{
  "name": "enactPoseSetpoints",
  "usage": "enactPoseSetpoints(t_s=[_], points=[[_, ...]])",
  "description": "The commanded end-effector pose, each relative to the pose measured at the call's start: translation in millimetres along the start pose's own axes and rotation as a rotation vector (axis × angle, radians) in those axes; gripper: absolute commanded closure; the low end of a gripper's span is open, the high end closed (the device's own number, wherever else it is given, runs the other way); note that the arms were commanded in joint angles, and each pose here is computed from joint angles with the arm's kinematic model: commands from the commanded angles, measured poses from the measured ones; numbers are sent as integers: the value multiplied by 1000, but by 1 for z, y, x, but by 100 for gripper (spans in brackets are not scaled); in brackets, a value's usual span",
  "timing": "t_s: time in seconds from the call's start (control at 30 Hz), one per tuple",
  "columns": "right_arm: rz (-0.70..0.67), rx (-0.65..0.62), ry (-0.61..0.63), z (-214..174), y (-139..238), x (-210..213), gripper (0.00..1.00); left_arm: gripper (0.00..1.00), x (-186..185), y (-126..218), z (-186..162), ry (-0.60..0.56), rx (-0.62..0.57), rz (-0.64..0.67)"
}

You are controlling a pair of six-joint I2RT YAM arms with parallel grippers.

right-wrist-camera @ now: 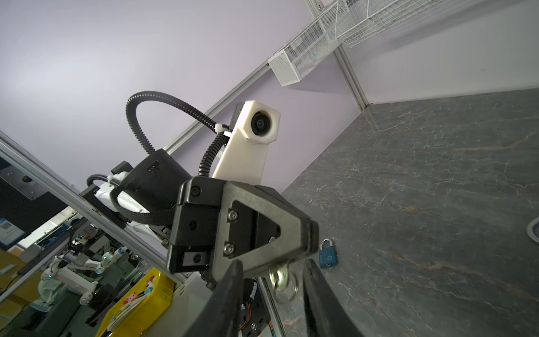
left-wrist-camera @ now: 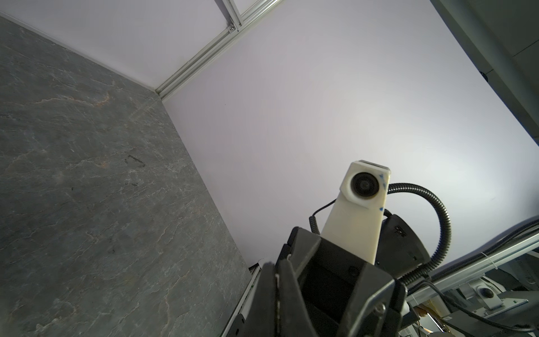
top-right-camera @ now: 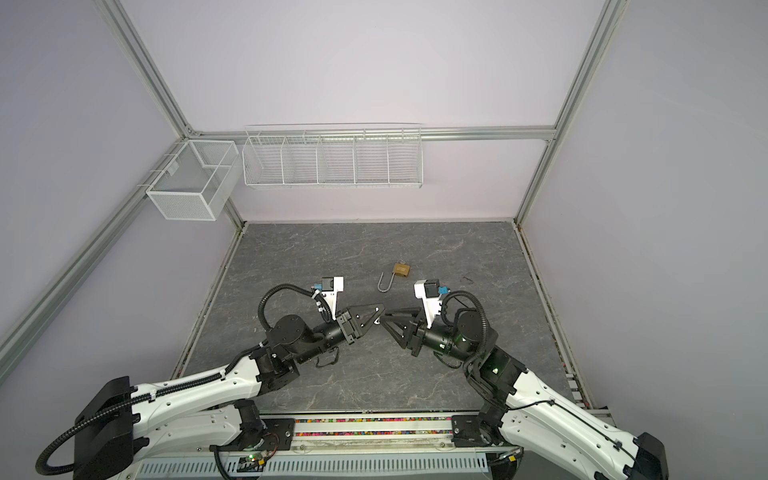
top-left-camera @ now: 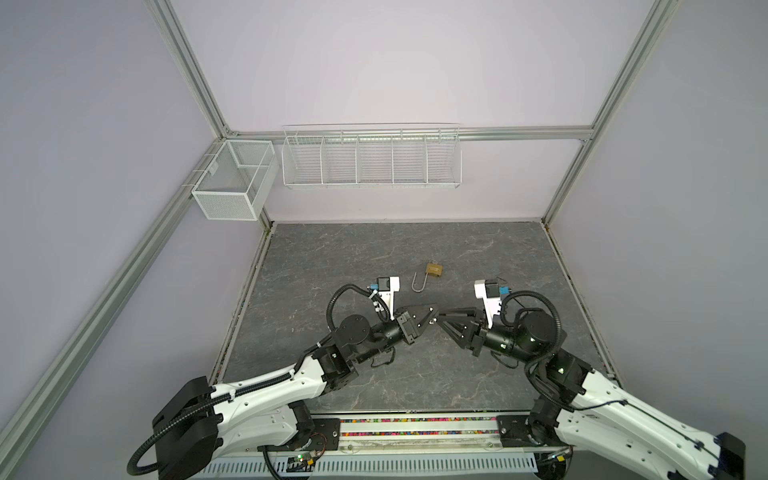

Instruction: Unlock with the key

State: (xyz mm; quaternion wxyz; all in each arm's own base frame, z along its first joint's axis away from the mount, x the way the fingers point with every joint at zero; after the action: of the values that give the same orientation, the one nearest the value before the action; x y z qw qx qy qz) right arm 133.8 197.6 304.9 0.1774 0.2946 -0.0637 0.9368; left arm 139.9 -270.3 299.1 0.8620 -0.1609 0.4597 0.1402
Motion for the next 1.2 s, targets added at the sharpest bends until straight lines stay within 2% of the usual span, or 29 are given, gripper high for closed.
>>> enactPoseSetpoints(t_s=[0.0,0.43,0.53,0.63,0.93,1.03,1.07,1.17], points=[[53,-9,-7,1,-5,2,66,100,-17,-4,10,-13,-48,-82],[76,-3,-8,6,-15,3,78,100,-21,-4,12,13,-68,-133],[89,-6,-16,7,-17,3,83,100,-22,-5,12,16,-65,-142],[99,-7,-24,7,-19,4,94,100,-23,-7,11,15,-57,-155],[78,-56,-70,9,-15,-4,94,100,-22,-2,6,2,-31,-182],[57,-48,-74,11,-14,-5,94,56,-20,2,5,-11,-27,-160],[42,-37,-78,11,-14,-6,94,44,-20,4,6,-19,-30,-153],[18,-8,-77,9,-14,-8,94,22,-19,9,8,-34,-49,-118]])
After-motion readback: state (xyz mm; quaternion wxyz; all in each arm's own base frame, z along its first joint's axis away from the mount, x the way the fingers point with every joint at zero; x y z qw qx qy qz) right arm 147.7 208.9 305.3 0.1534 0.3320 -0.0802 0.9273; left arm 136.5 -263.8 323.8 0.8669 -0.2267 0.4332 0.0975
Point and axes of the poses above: each gripper's point midway between its finger pads, its own y axis back along the fingers, its own x axis along the line the jaws close on, z = x × y, the point moved 8 cm from there along y, back along the fingers, and after that the axes turned 2 degrees about y, right-handed, at the moved point
